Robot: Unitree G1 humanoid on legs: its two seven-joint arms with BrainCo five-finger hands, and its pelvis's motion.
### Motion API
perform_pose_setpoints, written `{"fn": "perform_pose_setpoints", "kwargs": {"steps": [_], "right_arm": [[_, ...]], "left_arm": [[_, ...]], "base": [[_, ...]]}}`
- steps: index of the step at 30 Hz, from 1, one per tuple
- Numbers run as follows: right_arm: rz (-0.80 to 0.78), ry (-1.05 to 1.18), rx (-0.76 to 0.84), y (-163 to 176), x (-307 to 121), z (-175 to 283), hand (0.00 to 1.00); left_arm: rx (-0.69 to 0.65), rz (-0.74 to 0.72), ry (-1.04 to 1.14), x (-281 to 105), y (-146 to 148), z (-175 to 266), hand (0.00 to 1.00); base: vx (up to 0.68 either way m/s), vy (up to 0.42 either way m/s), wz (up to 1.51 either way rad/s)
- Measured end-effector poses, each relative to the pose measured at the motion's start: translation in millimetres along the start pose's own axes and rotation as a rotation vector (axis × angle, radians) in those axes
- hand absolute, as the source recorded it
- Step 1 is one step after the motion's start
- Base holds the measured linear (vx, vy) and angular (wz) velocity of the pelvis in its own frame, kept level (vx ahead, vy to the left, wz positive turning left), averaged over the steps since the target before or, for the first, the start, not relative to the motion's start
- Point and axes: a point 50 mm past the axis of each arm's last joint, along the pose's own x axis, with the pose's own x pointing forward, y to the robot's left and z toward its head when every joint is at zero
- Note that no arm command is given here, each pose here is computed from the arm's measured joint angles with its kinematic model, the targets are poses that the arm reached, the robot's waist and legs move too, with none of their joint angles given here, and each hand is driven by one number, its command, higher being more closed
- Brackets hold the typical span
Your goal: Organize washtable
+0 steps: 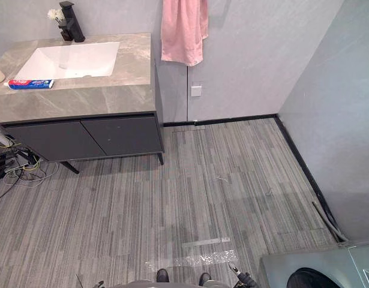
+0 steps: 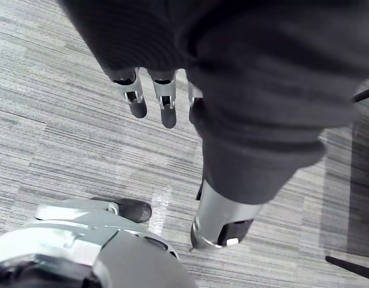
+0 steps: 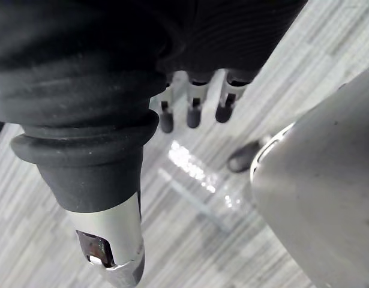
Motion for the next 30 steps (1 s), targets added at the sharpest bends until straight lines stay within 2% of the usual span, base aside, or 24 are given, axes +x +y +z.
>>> {"fn": "perform_pose_setpoints", "kwargs": {"steps": [12,20,30], "right_arm": [[0.008,-0.006,-0.023,2,0,2,0.0],[0.045,-0.019,-0.111,13,2,8,0.0],[0.047,-0.049,-0.057,25,3,19,0.0]], "left_arm": [[0.047,-0.012,-0.005,0,0,2,0.0],[0.058,-0.01,-0.013,1,1,5,0.0],[0.03,-0.034,-0.056,4,-7,21,0.0]], "base": [[-0.03,-0.017,0.02],[-0.01,-0.012,0.0],[-0.01,-0.005,-0.01]]}}
